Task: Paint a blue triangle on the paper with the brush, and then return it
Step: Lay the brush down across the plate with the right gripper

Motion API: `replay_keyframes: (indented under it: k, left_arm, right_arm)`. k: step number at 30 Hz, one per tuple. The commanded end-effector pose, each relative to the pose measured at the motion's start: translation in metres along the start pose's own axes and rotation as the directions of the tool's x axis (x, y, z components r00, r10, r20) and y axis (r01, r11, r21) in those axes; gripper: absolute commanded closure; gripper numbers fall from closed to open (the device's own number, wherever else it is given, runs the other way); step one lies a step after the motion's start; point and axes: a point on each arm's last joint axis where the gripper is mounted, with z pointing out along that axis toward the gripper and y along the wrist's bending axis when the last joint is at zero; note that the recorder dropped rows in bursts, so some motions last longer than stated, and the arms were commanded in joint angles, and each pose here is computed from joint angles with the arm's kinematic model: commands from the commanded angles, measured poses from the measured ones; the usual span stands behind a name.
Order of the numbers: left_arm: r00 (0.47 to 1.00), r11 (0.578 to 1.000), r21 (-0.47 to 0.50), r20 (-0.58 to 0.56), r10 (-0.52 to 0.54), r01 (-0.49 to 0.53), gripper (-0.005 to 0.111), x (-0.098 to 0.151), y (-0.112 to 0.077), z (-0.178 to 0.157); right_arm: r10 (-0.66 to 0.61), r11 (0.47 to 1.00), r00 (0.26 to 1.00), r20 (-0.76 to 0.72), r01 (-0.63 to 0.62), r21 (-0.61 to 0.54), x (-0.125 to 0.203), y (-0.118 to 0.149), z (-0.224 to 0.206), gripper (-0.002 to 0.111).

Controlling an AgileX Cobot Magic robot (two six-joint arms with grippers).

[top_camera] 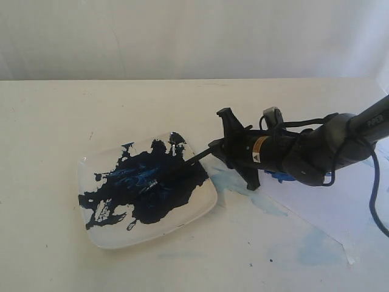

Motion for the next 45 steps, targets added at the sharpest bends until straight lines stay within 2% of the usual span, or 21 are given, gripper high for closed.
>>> replay_keyframes:
  k: [1, 21, 30, 45]
  left_arm:
    - [1.000, 1.000, 0.012, 0.004, -0.020, 0.020, 0.107, 0.001, -0.002, 0.000]
    - [1.000, 1.000, 0.014, 0.005, -0.021, 0.021, 0.107, 0.001, -0.002, 0.000]
    - [1.000, 1.000, 0.015, 0.003, -0.021, 0.021, 0.107, 0.001, -0.002, 0.000]
    - [1.000, 1.000, 0.015, 0.003, -0.021, 0.021, 0.107, 0.001, -0.002, 0.000]
  right_arm:
    - [-0.010, 1.000, 1.000, -0.003, 0.010, 0.004, 0.000, 0.000, 0.000, 0.108]
    - [0.002, 1.000, 1.000, 0.011, -0.003, 0.013, -0.002, 0.001, 0.001, 0.108]
    - [-0.013, 1.000, 1.000, 0.017, 0.014, -0.018, -0.005, 0.010, 0.003, 0.108]
    - [-0.053, 0.999, 0.998, 0.022, 0.053, -0.008, -0.007, 0.008, 0.009, 0.108]
